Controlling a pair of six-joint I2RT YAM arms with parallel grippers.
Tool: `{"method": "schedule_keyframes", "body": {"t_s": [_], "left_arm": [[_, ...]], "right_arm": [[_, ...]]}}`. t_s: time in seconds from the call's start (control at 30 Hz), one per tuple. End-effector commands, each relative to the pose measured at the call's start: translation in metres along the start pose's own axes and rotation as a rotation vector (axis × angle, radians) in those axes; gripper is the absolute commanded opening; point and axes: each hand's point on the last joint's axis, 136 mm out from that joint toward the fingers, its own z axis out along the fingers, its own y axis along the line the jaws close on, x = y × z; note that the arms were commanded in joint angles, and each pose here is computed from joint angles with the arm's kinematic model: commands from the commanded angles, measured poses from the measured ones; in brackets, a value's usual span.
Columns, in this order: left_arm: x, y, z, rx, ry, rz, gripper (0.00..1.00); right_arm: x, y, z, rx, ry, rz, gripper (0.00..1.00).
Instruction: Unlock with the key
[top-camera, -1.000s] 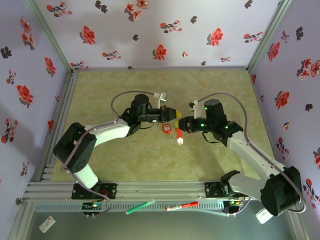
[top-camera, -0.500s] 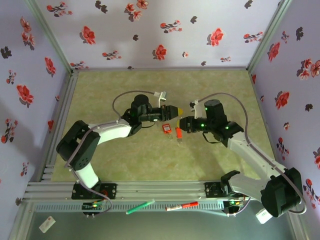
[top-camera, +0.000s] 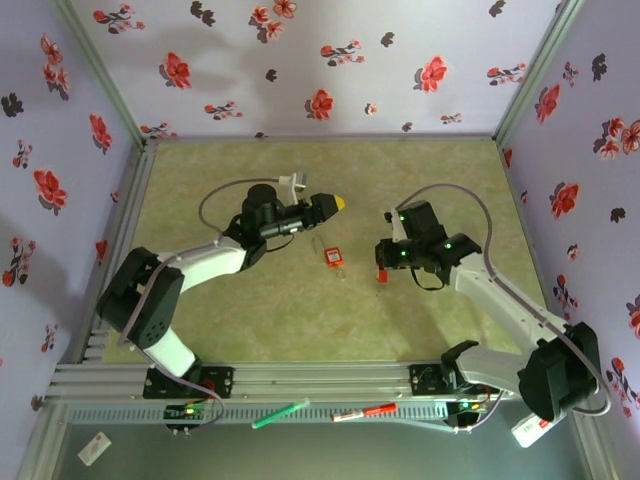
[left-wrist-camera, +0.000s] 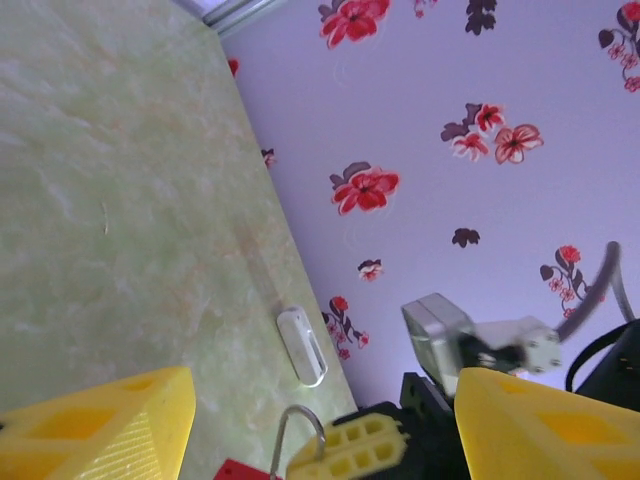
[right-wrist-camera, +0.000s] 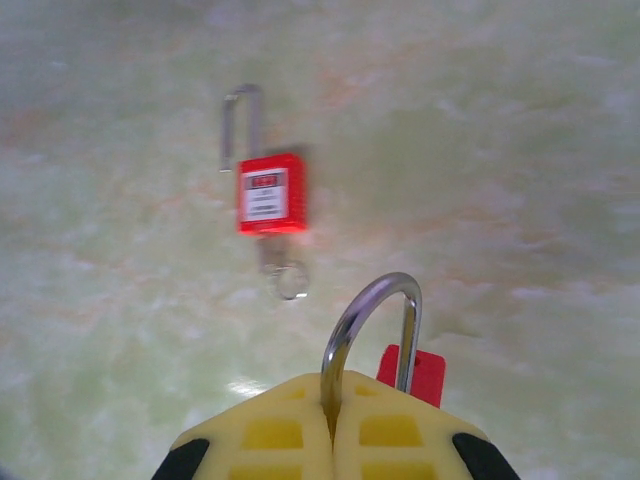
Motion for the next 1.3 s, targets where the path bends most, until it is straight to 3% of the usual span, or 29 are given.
{"method": "schedule_keyframes", "body": {"t_s": [0.0,0.43,0.77,1.0,1.27], "left_arm": [[-0.020,-0.005,-0.025,-0.030,-0.080,0.036,0.70],[-0.038,0.006,-0.102,-0.180,-0.165,0.079,0.70],[-0.033,0.023,-0.134,-0.237,-0.202,0.049,0.69],[-0.029,0.031,-0.144,-0.259,-0.208,0.025,0.69],[-0.026,0.032,-0.152,-0.276,-0.210,0.027,0.69]], "right_arm": [[-0.011,-0.035,-0.009,0.248,-0.007,-0.027,0.00],[-0.031,-0.093,0.000,0.762,0.156,-0.155,0.00],[-0.046,-0.089,0.050,1.049,0.227,-0.357,0.00],[-0.028,-0.064,0.108,1.072,0.274,-0.435,0.00],[-0.007,-0.047,0.134,0.987,0.289,-0.379,0.00]]}}
